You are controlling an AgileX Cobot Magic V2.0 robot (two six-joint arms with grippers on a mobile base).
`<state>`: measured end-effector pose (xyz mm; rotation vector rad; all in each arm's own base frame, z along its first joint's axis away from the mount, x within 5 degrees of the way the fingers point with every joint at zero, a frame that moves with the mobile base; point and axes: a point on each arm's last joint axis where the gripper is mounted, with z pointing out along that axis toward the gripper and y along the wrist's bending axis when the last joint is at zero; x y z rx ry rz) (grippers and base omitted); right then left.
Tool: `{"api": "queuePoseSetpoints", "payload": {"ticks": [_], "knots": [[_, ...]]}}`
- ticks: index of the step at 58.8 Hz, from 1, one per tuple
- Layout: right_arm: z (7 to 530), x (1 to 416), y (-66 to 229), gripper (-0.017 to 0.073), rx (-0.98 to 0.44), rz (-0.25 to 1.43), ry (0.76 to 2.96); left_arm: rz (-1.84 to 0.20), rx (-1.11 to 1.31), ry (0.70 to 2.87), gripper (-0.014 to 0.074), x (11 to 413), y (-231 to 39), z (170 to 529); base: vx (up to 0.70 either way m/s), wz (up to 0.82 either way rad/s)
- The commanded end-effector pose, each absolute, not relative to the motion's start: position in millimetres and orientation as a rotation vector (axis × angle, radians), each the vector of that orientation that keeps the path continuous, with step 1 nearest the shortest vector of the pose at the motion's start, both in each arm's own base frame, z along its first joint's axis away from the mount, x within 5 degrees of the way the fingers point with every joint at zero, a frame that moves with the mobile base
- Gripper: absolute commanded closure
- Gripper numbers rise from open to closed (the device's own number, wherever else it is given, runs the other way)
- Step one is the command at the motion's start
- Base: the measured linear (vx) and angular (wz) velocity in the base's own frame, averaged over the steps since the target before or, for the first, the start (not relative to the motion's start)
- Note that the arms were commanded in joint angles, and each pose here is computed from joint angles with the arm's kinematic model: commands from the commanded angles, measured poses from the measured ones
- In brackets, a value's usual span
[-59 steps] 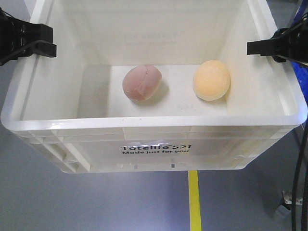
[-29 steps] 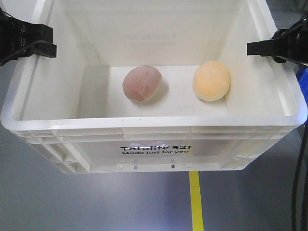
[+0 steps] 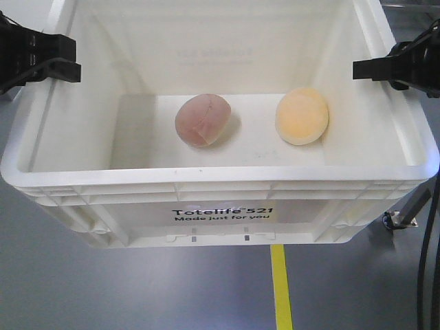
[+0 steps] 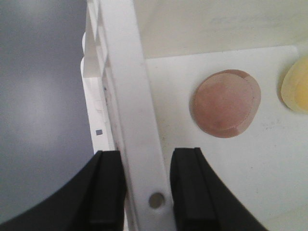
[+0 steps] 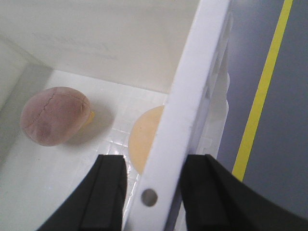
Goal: Place moving items into box and shelve
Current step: 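Keep holding the crate rims with both grippers during driving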
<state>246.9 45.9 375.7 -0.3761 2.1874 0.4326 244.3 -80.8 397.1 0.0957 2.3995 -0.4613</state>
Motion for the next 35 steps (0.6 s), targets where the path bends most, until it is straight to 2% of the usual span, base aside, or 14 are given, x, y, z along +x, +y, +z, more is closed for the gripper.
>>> {"api": "queuePoseSetpoints", "payload": {"ticks": [1,35], "knots": [[408.1,238.3,50.5,0.0565,-0.358,0.486,2.025,-0.561,0.071,2.178,0.0600,241.7,-84.3,431.3,0.54,-0.04],[408.1,238.3,50.5,0.0565,-0.358,0.486,2.025,-0.561,0.071,2.178,0.0600,241.7,-84.3,431.3,0.53,-0.07]]}}
